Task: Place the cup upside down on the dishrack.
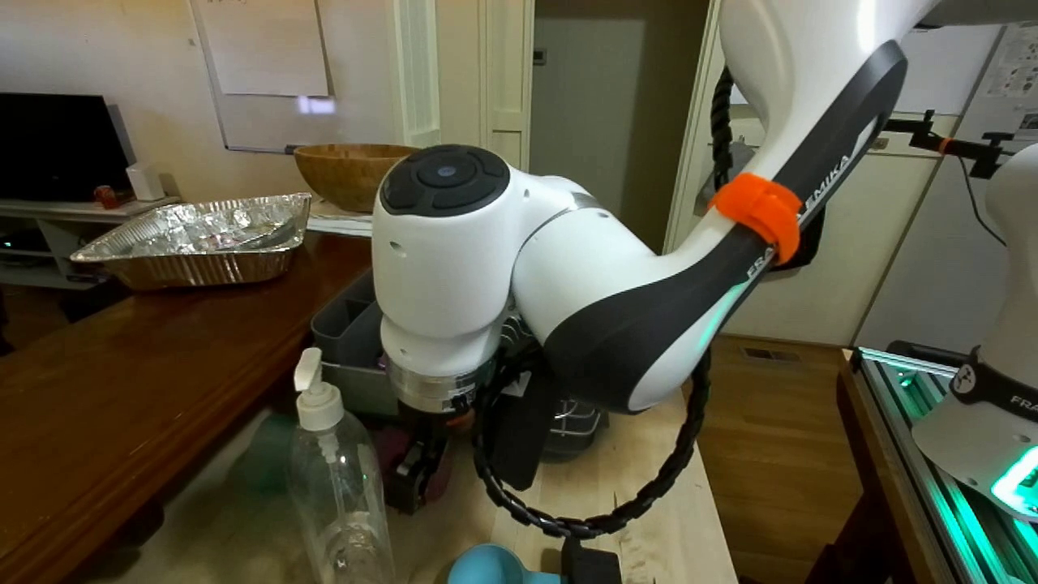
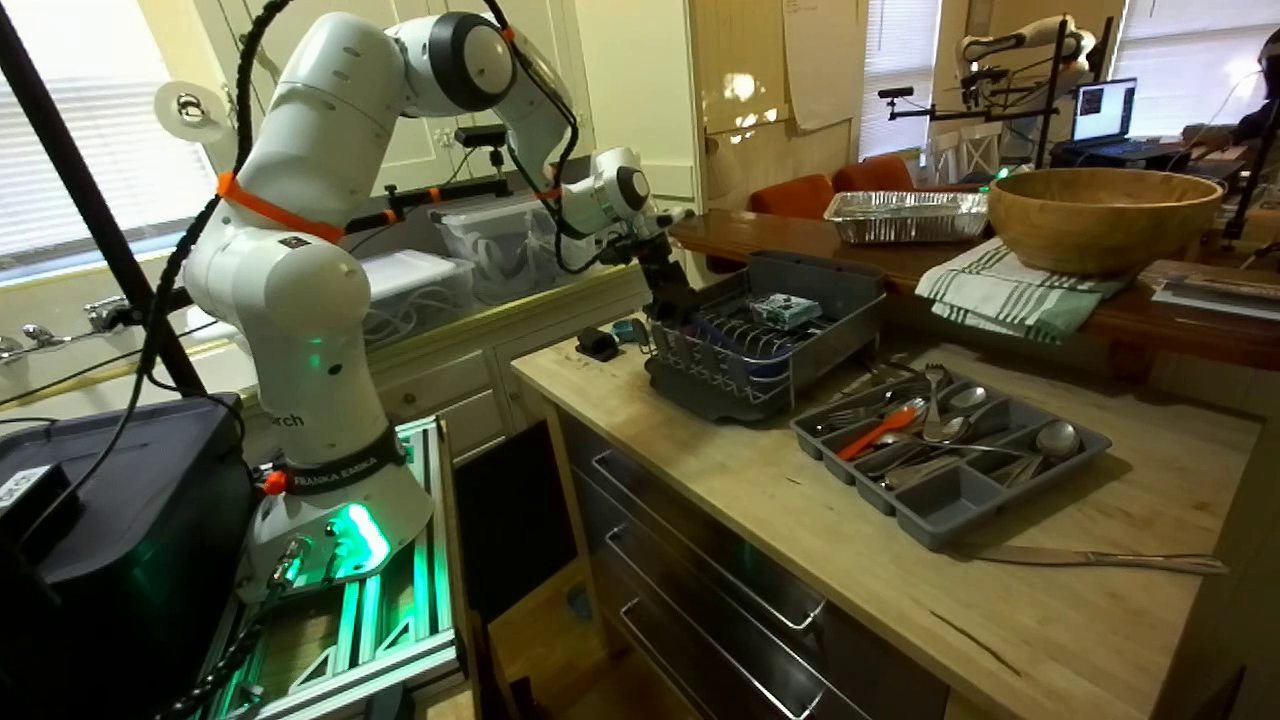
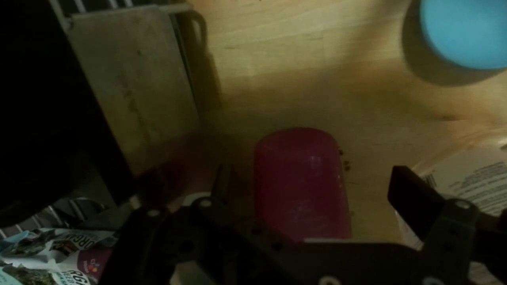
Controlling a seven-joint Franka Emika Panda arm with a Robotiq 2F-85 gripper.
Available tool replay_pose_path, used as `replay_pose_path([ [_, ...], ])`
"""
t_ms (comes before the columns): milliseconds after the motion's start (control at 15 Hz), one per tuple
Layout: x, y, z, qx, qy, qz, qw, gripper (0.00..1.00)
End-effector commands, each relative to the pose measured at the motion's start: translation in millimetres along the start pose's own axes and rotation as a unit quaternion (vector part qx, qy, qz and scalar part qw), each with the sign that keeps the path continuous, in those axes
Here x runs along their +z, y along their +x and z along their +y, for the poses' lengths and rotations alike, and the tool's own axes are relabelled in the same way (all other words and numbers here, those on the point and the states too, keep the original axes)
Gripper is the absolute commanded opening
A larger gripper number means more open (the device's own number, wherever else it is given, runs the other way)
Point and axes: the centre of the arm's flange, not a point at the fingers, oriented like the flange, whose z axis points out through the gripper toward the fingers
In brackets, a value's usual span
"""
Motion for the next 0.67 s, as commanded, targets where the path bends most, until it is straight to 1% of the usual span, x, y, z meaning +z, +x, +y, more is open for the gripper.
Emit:
replay_pose_path([
  [0,19,10,-7,-0.003,0.001,0.012,0.9999,1.0],
  [467,34,13,-15,0.003,-0.015,0.018,0.9997,1.0],
  [600,38,14,-18,0.006,-0.029,0.015,0.9994,1.0],
])
